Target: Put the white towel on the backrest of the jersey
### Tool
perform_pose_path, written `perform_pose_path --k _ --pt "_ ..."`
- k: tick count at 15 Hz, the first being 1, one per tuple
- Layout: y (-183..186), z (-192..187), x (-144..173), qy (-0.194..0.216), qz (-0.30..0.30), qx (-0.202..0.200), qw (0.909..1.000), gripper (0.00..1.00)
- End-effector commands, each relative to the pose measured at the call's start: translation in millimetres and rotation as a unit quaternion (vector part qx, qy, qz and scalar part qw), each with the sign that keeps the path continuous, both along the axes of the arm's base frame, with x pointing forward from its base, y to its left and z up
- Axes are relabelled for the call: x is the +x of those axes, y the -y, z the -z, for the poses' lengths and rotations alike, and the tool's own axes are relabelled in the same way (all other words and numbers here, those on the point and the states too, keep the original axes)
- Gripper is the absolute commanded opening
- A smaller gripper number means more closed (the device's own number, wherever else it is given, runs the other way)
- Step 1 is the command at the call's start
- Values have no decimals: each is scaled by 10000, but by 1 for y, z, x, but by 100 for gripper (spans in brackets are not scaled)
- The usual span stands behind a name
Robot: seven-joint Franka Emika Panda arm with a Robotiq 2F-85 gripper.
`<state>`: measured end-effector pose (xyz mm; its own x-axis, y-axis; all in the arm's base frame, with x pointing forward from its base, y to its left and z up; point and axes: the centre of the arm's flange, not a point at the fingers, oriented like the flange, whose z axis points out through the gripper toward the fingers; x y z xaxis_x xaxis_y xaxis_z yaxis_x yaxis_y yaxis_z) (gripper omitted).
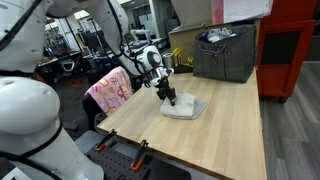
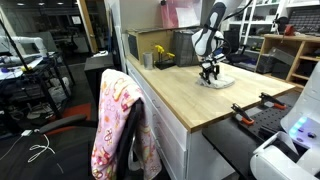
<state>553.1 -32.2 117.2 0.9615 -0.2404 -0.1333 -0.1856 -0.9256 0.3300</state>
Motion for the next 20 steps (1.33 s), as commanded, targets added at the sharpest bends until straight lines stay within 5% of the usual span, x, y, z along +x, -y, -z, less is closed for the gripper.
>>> perform_pose_path --k 1,3,4,6,8,9,11,14,20 --pt "5 -16 -5 137 -23 -103 9999 20" --pt "6 -24 -4 173 -46 -104 9998 8" --pt "6 -28 -4 185 -56 -84 9998 50" --pt "4 -35 -3 218 -48 -49 9997 48" --pt "4 -39 -1 239 -21 -42 9997 62" --pt "3 -40 1 239 -15 -64 9997 29" --pt "3 -38 2 241 -5 -97 9997 23" --pt "0 -33 2 176 -21 -97 9998 1" --pt "-2 -46 -6 130 88 -58 9999 3"
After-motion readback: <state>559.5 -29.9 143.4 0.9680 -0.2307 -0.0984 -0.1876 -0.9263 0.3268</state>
